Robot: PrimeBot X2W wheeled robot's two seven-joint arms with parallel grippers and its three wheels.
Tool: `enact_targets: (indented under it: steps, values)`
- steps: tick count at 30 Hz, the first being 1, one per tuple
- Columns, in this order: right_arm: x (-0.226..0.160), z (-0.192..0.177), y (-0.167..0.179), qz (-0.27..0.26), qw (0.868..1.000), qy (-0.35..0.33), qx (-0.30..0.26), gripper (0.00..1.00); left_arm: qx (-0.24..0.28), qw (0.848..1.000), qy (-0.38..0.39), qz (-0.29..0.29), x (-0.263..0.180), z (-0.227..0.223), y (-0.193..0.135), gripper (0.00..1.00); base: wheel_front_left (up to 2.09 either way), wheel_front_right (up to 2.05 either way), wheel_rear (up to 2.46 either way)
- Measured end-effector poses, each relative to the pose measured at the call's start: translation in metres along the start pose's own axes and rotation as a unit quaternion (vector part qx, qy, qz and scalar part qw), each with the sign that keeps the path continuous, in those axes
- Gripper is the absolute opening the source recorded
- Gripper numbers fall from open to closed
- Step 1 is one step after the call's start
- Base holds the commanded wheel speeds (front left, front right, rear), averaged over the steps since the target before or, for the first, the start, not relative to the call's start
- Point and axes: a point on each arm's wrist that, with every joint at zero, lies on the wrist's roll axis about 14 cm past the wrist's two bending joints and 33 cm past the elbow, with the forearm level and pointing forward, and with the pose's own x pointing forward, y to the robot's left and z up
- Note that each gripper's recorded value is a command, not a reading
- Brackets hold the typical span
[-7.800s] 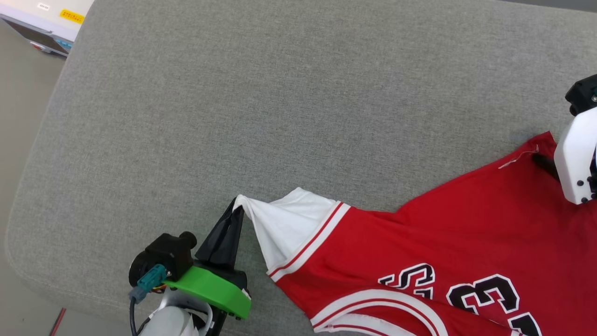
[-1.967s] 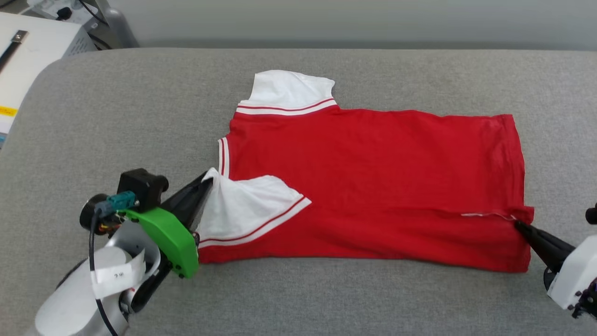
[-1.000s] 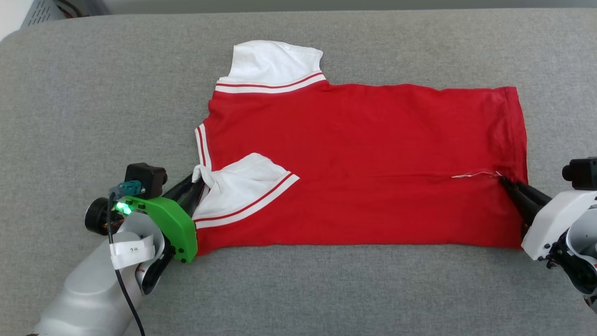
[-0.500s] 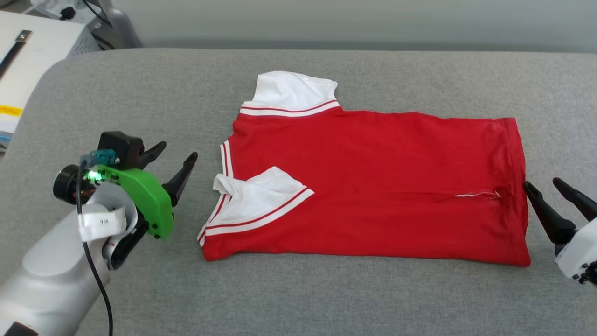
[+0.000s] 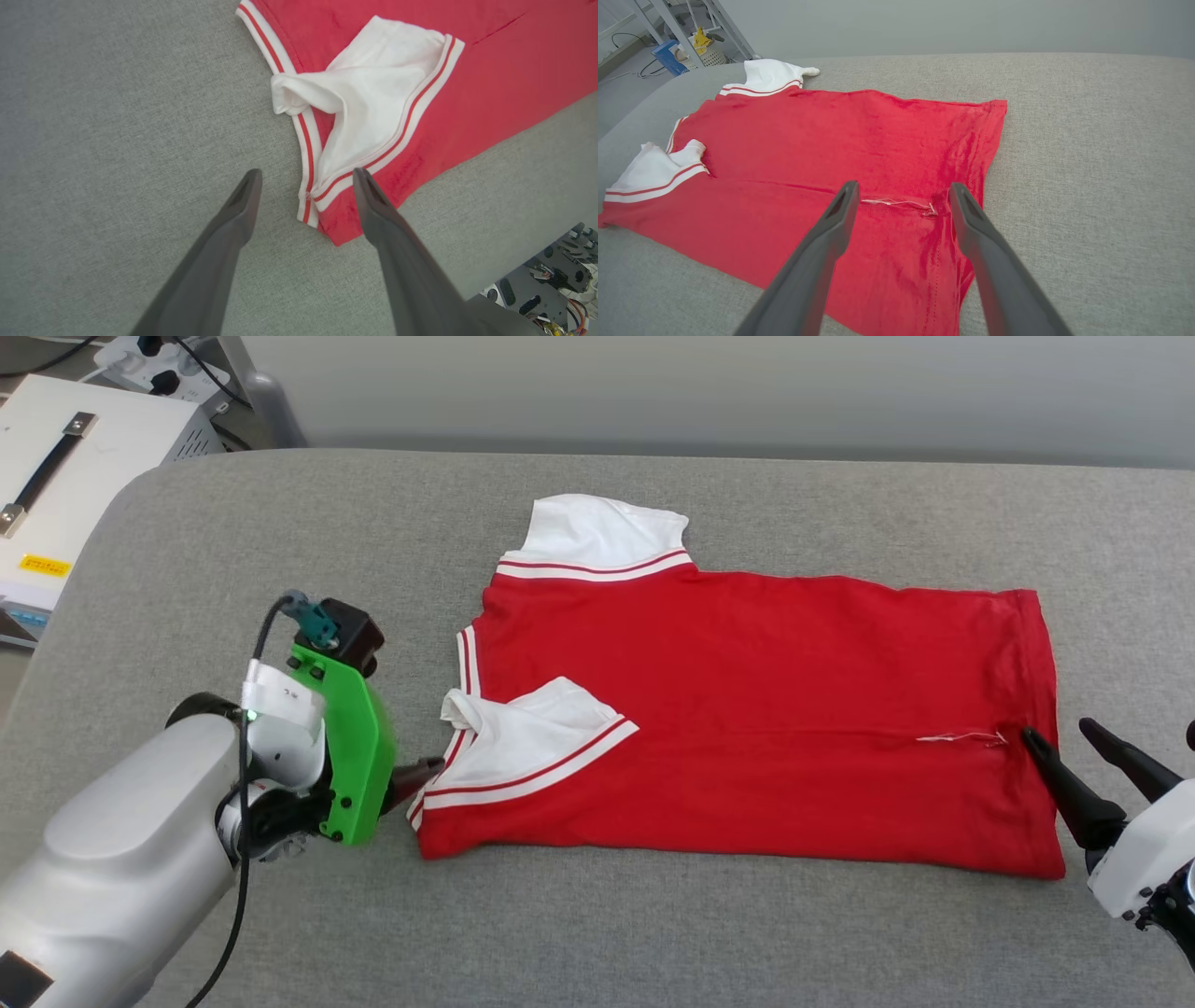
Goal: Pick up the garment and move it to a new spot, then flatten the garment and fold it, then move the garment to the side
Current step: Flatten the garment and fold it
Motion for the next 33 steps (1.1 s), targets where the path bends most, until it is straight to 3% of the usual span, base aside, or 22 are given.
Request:
enact_targets:
  steps: [5,22,23,24,33]
  values:
    - [-0.001,-0.004,0.001,-0.004,1.0,0.004,0.01,1.0,0.015,0.997,0.076,-0.011,0.009,-0.028,-0.008,1.0,0.0,0.0,0.0]
    - [0.006,-0.02,-0.001,-0.012,0.999,0.026,0.022,1.0,-0.03,0.993,0.116,0.009,0.048,-0.066,0.004,1.0,0.0,0.0,0.0]
    - [0.006,-0.02,0.0,-0.011,0.999,0.026,0.018,1.0,-0.031,0.993,0.11,0.009,0.048,-0.065,0.003,0.28,0.0,0.0,0.0]
    - [0.006,-0.018,0.0,-0.01,1.0,0.025,0.011,1.0,-0.032,0.994,0.102,0.009,0.049,-0.064,0.002,0.0,0.0,0.0,0.0]
    - [0.0,0.015,-0.011,-0.023,0.998,0.02,-0.062,1.0,-0.038,0.999,0.013,-0.003,0.04,-0.045,-0.011,0.0,0.0,0.0,0.0]
